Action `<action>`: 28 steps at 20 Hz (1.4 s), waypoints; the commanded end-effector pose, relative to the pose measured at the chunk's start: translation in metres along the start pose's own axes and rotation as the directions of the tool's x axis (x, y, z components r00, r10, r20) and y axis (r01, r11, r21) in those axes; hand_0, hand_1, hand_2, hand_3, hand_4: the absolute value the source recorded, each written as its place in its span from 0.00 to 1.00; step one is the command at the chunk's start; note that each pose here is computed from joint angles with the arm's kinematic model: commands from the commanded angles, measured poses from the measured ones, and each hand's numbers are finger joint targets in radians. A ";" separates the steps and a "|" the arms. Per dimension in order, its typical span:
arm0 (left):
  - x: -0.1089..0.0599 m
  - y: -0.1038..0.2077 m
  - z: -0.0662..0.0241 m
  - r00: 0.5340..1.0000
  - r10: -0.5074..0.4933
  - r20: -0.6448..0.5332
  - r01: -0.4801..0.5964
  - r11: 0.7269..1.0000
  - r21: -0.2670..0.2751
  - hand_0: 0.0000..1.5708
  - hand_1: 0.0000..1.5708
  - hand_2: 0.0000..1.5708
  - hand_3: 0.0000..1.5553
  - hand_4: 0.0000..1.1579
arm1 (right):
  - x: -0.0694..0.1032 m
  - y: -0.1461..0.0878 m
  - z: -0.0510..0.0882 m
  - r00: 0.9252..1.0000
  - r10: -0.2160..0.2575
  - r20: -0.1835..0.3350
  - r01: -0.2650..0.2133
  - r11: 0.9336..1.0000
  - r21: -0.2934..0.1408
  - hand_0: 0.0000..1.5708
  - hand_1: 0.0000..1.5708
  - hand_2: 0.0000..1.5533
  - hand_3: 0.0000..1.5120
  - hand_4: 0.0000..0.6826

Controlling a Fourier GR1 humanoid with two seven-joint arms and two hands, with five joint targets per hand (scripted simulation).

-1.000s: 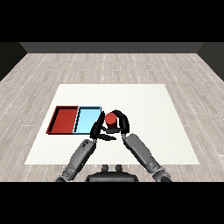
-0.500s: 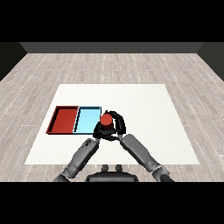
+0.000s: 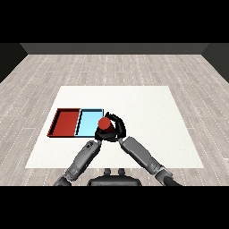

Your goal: Pick the red can and put it in the red box

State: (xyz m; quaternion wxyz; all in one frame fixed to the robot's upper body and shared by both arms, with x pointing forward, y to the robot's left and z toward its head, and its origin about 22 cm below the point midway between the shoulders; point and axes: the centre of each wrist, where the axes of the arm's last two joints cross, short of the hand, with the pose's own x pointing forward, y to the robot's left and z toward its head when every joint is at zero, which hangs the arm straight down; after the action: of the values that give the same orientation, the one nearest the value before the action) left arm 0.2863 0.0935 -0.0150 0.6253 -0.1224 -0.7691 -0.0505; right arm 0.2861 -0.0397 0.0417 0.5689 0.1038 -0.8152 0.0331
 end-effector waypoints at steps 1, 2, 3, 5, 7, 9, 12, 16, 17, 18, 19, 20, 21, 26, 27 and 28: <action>-0.004 -0.004 0.0052 0.997 -0.055 -0.051 0.063 0.984 0.167 0.39 0.39 0.40 0.00 0.52 | -0.005 0.009 0.007 1.000 0.019 0.000 -0.019 0.999 0.038 0.94 0.94 0.93 0.90 0.92; 0.004 -0.002 0.0024 0.999 -0.023 -0.039 0.029 0.984 0.174 0.47 0.47 0.56 0.45 0.71 | 0.002 0.020 0.009 1.000 0.005 -0.008 -0.005 0.999 0.036 0.94 0.94 0.93 0.90 0.92; 0.004 0.003 -0.0060 0.998 0.004 -0.058 0.006 0.983 0.182 0.85 0.85 0.90 0.87 0.82 | 0.001 0.012 -0.005 1.000 0.007 -0.011 -0.007 1.000 0.004 0.90 0.90 0.93 0.90 0.92; 0.004 -0.015 -0.0023 0.994 -0.027 -0.106 0.048 0.979 0.200 1.00 1.00 0.98 0.92 0.80 | 0.002 0.014 -0.004 1.000 -0.012 -0.011 0.012 1.000 -0.002 0.94 0.94 0.93 0.91 0.92; -0.002 -0.012 -0.0182 0.991 -0.077 -0.113 0.098 0.976 0.197 0.97 0.97 0.94 0.88 0.75 | -0.001 0.009 0.001 1.000 -0.023 -0.016 0.023 0.999 0.025 0.97 0.97 0.94 0.92 0.91; 0.010 -0.026 -0.0168 0.992 -0.101 -0.076 0.115 0.971 0.211 0.97 0.97 0.95 0.90 0.74 | 0.012 0.002 -0.009 1.000 -0.007 0.006 0.007 1.000 0.022 0.99 0.99 0.94 0.91 0.89; -0.001 -0.015 -0.0055 0.994 -0.095 -0.058 0.106 0.965 0.238 1.00 1.00 0.96 0.91 0.87 | 0.000 0.009 -0.006 1.000 -0.013 -0.007 0.013 1.000 0.023 0.93 0.93 0.93 0.91 0.89; 0.008 -0.018 -0.0002 0.995 -0.097 -0.039 0.104 0.952 0.288 1.00 1.00 0.97 0.91 0.81 | -0.008 0.007 -0.001 0.999 -0.030 -0.010 0.030 0.999 0.022 0.91 0.91 0.93 0.91 0.91; 0.022 -0.028 -0.0134 0.995 -0.099 -0.021 0.101 0.957 0.271 1.00 1.00 0.97 0.91 0.78 | 0.000 0.005 -0.001 0.999 -0.031 -0.022 0.031 0.999 0.015 0.92 0.92 0.93 0.91 0.91; -0.005 0.006 0.0050 0.992 -0.126 -0.023 0.127 0.948 0.292 1.00 1.00 0.97 0.92 0.83 | 0.005 0.017 -0.005 0.998 -0.068 -0.007 0.068 0.998 0.014 0.93 0.93 0.93 0.91 0.87; 0.031 -0.009 -0.0088 0.995 -0.098 -0.031 0.103 0.955 0.278 1.00 1.00 0.97 0.92 0.90 | 0.000 0.012 0.017 0.996 -0.087 -0.002 0.087 0.996 -0.001 0.90 0.90 0.91 0.90 0.69; 0.016 -0.014 0.0019 0.994 -0.107 -0.038 0.113 0.956 0.270 1.00 1.00 0.97 0.92 0.93 | 0.011 0.012 0.004 0.993 -0.122 0.002 0.122 0.993 -0.008 0.84 0.84 0.85 0.83 0.18; 0.021 -0.009 -0.0008 0.992 -0.124 -0.010 0.121 0.948 0.295 1.00 1.00 0.97 0.93 0.97 | 0.010 0.008 -0.007 0.998 -0.068 -0.015 0.068 0.998 0.002 0.75 0.75 0.76 0.72 0.00; 0.010 -0.010 -0.0073 0.992 -0.127 -0.016 0.126 0.949 0.290 1.00 1.00 0.97 0.94 0.97 | 0.005 0.004 0.003 1.000 0.016 -0.015 -0.015 0.999 0.038 0.00 0.00 0.00 0.00 0.00; 0.009 -0.003 -0.0125 0.993 -0.122 -0.011 0.119 0.945 0.303 1.00 1.00 0.97 0.94 0.97 | 0.005 0.003 0.003 1.000 0.016 -0.015 -0.015 0.999 0.038 0.00 0.00 0.00 0.00 0.00; 0.015 -0.012 -0.0037 0.991 -0.132 -0.016 0.131 0.952 0.277 1.00 1.00 0.97 0.94 0.97 | 0.017 0.025 -0.008 1.000 0.005 -0.027 -0.004 0.999 0.051 0.00 0.00 0.00 0.00 0.00</action>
State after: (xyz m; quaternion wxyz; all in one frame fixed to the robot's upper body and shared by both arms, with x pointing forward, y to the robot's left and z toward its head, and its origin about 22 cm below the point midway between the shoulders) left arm 0.2848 0.0846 -0.0070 0.6349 0.0189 -0.7723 0.0117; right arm 0.2835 -0.0315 0.0500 0.5710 0.1136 -0.8117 0.0479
